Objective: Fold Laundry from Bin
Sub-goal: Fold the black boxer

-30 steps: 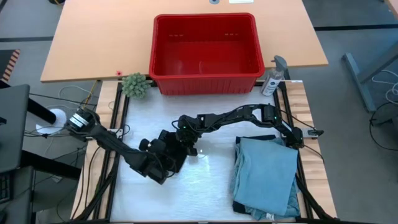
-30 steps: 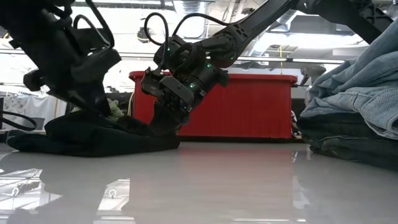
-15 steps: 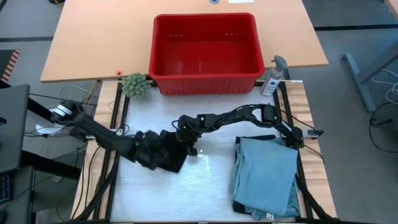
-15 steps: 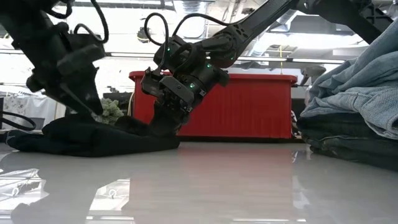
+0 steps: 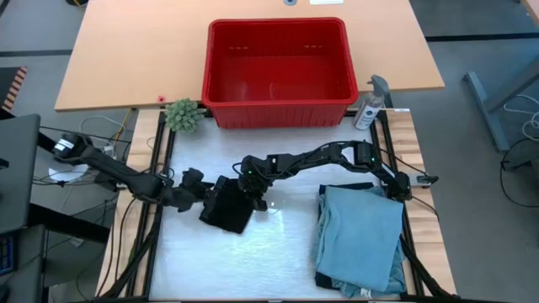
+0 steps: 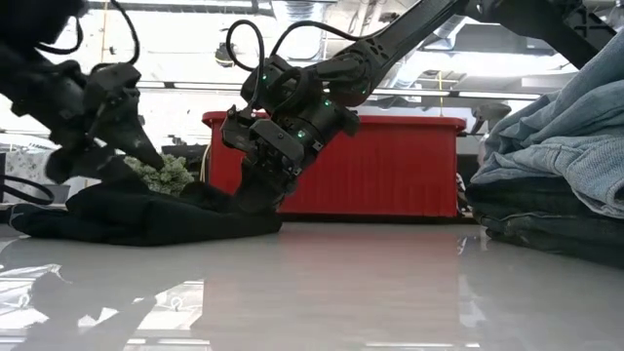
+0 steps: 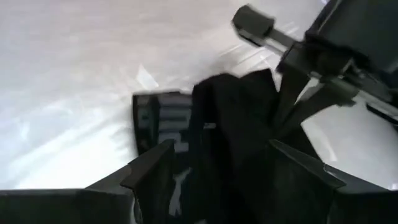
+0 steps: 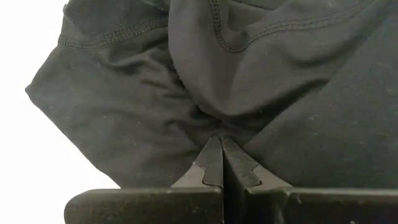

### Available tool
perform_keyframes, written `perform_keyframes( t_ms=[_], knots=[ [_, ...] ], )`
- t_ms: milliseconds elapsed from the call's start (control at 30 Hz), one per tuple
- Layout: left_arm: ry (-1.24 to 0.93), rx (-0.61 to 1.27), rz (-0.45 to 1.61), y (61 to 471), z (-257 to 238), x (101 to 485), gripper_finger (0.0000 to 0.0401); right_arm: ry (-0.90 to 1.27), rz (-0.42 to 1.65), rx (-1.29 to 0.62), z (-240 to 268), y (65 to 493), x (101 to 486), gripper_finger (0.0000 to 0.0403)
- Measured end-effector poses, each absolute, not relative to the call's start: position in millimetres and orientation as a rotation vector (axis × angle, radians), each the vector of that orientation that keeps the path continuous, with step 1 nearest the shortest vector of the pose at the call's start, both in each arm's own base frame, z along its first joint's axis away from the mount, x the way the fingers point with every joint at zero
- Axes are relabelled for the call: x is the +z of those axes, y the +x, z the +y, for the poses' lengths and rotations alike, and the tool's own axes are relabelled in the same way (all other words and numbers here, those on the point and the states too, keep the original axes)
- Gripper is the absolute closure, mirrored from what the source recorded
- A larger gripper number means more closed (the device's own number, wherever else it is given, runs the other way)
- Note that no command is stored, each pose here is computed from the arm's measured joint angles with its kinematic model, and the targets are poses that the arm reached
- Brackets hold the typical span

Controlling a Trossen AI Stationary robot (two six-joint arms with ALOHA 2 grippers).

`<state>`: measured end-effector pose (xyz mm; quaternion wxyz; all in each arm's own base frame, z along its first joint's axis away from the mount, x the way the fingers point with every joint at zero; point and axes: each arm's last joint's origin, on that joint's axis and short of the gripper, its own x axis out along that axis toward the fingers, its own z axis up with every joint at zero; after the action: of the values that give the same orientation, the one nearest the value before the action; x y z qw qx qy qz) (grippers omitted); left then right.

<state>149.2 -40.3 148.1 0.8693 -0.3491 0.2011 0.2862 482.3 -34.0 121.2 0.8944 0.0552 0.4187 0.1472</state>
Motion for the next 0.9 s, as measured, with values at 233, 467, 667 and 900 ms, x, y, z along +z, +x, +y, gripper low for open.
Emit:
perform_keyframes(
  t_ms=[233, 467, 667, 900],
  knots=[
    [-0.638, 0.593, 0.49, 164, -31, 145, 0.0165, 0.128, 0.866, 0.298, -34, 483, 121, 0.0385],
    [-0.588, 0.625, 0.553, 175, -28, 134, 0.0165, 0.134, 0.854, 0.293, -34, 484, 122, 0.0385],
    [-0.594, 0.565, 0.545, 189, -31, 126, 0.0165, 0.133, 0.841, 0.291, -34, 485, 123, 0.0385],
    [-0.628, 0.525, 0.579, 198, -33, 124, 0.0173, 0.136, 0.84, 0.287, -34, 485, 123, 0.0385]
  ],
)
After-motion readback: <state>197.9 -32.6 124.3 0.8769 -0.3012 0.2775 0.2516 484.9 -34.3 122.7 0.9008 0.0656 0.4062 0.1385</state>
